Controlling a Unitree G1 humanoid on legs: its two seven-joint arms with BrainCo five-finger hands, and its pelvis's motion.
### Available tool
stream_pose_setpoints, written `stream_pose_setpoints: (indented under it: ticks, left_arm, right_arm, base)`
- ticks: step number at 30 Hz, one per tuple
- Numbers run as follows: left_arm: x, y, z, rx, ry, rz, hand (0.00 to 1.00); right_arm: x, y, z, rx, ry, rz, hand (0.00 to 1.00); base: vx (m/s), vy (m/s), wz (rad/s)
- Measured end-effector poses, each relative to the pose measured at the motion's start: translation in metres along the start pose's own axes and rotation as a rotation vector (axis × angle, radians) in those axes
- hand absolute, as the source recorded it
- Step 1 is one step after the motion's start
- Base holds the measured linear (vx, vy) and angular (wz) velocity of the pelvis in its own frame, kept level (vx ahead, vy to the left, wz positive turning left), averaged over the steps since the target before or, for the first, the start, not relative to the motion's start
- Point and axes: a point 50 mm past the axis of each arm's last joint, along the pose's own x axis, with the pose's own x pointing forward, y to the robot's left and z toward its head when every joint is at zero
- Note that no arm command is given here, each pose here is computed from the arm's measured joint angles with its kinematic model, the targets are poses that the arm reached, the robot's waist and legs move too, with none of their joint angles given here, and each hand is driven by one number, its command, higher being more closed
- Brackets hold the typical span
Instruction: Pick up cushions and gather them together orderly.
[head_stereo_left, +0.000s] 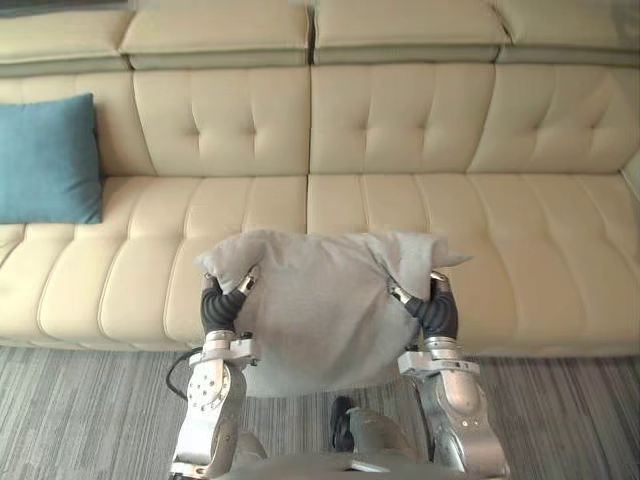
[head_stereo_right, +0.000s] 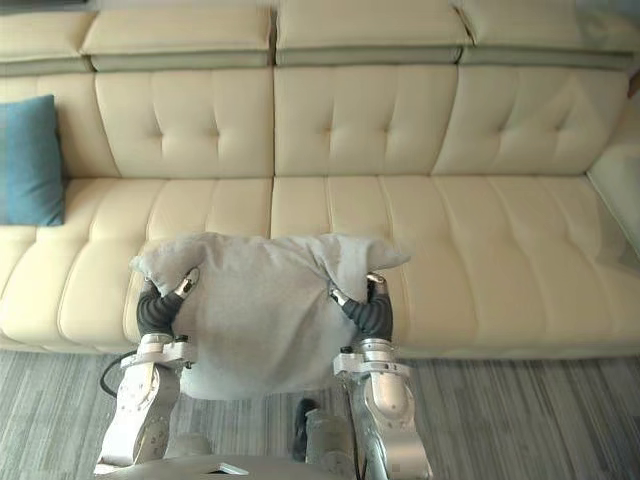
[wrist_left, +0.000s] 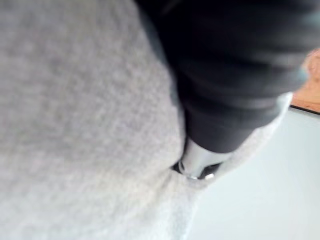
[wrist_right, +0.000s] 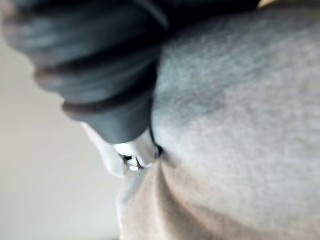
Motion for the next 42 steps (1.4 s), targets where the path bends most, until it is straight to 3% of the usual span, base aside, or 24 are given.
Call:
stream_pose_setpoints:
  ticks: [15, 19, 27, 31, 37, 42]
  left_arm:
    - [-0.001, 0.007, 0.007, 0.039, -0.02, -0.033, 1.0]
    - [0.002, 0.005, 0.003, 0.053, -0.009, -0.043, 1.0]
    - [0.049, -0.007, 0.008, 0.183, -0.092, -0.002, 1.0]
    - [0.093, -0.031, 0.049, 0.215, -0.3, 0.031, 1.0]
    - [0.157, -0.078, 0.141, 0.304, -0.623, 0.032, 1.0]
    - [0.181, -0.117, 0.221, 0.344, -0.816, 0.057, 1.0]
  right_arm:
    - [-0.004, 0.009, -0.012, 0.1, 0.055, -0.043, 1.0]
    - [0.003, 0.007, -0.009, 0.062, 0.022, -0.049, 1.0]
    - [0.063, 0.024, -0.016, -0.02, -0.028, -0.067, 1.0]
    - [0.111, 0.047, 0.025, -0.018, -0.214, -0.093, 1.0]
    - [0.164, 0.069, 0.126, -0.004, -0.57, -0.183, 1.0]
    - [0.191, 0.076, 0.203, 0.057, -0.749, -0.287, 1.0]
  base:
    - [0.14, 0.178, 0.02]
    - [0.02, -0.022, -0.49]
    - [-0.05, -0.001, -0.04]
    - [-0.2, 0.001, 0.0]
    - [-0.2, -0.007, 0.07]
    - [-0.12, -0.018, 0.06]
